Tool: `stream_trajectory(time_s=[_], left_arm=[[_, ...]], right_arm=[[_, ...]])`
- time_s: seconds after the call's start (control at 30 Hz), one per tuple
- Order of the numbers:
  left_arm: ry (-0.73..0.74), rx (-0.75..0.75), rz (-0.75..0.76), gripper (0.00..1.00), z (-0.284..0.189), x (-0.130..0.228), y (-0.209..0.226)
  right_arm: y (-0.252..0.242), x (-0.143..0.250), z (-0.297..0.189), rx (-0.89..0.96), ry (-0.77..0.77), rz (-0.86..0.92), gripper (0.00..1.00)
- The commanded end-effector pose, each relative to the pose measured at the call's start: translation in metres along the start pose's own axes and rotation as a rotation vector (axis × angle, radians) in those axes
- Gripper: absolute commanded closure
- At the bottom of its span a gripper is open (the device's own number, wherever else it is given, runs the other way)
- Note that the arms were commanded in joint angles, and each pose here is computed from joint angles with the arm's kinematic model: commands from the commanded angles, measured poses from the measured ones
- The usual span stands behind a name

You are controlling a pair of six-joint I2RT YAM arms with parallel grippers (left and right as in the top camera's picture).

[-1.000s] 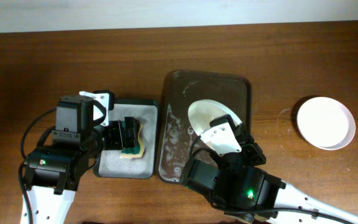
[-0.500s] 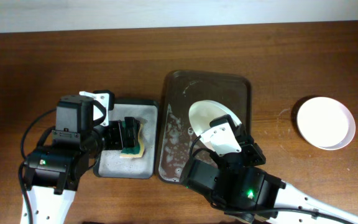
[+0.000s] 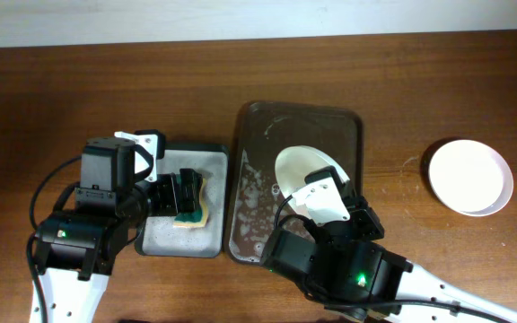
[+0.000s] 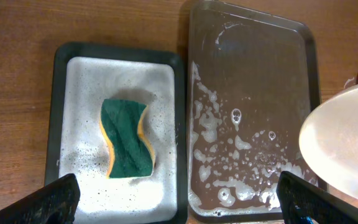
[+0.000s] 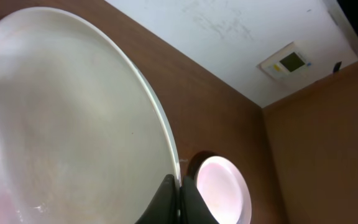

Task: Clean dirty plates on tray and stack at the side
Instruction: 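Lift the last plate with right gripper and stack it on the side pile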

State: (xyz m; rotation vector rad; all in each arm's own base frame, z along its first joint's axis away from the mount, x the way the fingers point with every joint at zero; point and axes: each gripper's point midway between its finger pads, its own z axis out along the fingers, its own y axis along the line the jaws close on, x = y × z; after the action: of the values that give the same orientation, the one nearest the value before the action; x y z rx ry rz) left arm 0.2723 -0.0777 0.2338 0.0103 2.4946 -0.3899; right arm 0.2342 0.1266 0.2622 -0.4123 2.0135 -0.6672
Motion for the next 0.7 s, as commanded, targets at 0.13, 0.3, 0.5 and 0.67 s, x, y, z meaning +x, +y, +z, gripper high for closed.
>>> stream_trajectory(time_s=[0.13,0.3,0.5,0.67], left_arm=[[-0.005,0.013,0.014,0.00,-0.002,0.000,-0.002],[-0.005,0.013,0.014,0.01,-0.002,0.000,-0.002],[-0.005,0.013,0.014,0.00,-0.002,0.000,-0.002],[-0.005,0.013,0.014,0.01,-0.002,0.000,-0.002]], right_arm=[[0.004,0.006,-0.003,-0.042,0.026,0.042,0.96],[-0.002,0.008,0.000,-0.018,0.034,0.072,0.96],[0.018,0.000,0.016,-0.076,0.075,0.142,0.96],[0.017,0.013,0.041,-0.082,0.185,0.144,0.96]])
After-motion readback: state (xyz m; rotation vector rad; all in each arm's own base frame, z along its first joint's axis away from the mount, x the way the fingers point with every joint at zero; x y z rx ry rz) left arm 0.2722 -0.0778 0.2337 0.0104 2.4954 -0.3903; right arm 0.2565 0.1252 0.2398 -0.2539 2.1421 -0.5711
